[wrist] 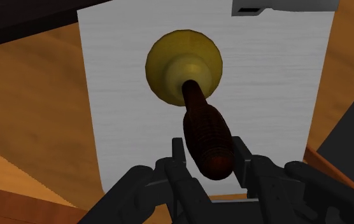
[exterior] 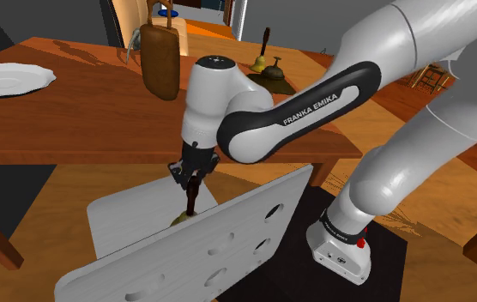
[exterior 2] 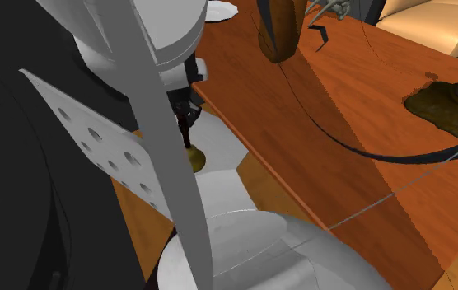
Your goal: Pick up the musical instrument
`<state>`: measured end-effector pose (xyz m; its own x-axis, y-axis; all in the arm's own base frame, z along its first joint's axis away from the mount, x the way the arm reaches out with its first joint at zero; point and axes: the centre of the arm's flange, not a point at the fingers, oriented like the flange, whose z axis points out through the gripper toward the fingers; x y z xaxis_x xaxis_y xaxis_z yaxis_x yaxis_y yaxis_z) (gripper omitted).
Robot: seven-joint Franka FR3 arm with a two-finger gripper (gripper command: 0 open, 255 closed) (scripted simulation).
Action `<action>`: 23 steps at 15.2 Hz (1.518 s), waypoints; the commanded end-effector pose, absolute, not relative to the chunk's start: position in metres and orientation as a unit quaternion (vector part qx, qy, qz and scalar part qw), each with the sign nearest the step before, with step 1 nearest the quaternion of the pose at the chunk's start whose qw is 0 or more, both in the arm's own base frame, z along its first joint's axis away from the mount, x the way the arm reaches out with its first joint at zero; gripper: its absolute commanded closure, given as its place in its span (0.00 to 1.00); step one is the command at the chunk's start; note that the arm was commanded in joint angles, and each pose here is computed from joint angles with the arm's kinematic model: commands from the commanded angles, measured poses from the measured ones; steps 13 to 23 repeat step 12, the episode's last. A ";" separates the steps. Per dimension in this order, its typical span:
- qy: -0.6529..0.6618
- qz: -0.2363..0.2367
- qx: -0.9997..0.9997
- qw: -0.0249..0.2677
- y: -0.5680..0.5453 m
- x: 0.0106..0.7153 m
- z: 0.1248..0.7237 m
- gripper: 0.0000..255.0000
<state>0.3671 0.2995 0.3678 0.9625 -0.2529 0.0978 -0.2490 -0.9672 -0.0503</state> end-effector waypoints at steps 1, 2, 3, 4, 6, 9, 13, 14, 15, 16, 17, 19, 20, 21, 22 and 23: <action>0.127 -0.052 -0.990 0.019 0.300 0.366 0.378 1.00; 0.127 -0.052 -0.990 0.019 0.300 0.366 0.383 1.00; 0.127 -0.052 -0.990 0.019 0.300 0.366 0.388 1.00; 0.127 -0.052 -0.990 0.019 0.300 0.366 0.394 1.00; 0.127 -0.052 -0.990 0.019 0.300 0.366 0.404 1.00; 0.127 -0.052 -0.990 0.019 0.300 0.366 0.420 1.00; 0.127 -0.052 -0.990 0.019 0.300 0.366 0.426 1.00; 0.127 -0.052 -0.990 0.019 0.300 0.366 0.426 1.00; 0.127 -0.052 -0.990 0.019 0.300 0.366 0.426 1.00; 0.127 -0.052 -0.990 0.019 0.300 0.366 0.426 1.00; 0.127 -0.052 -0.990 0.019 0.300 0.366 0.426 1.00; 0.127 -0.052 -0.990 0.019 0.300 0.366 0.426 1.00; 0.127 -0.052 -0.990 0.019 0.300 0.366 0.426 1.00; 0.127 -0.052 -0.990 0.019 0.300 0.366 0.426 1.00; 0.127 -0.052 -0.990 0.019 0.300 0.366 0.426 1.00; 0.127 -0.052 -0.990 0.019 0.300 0.366 0.426 1.00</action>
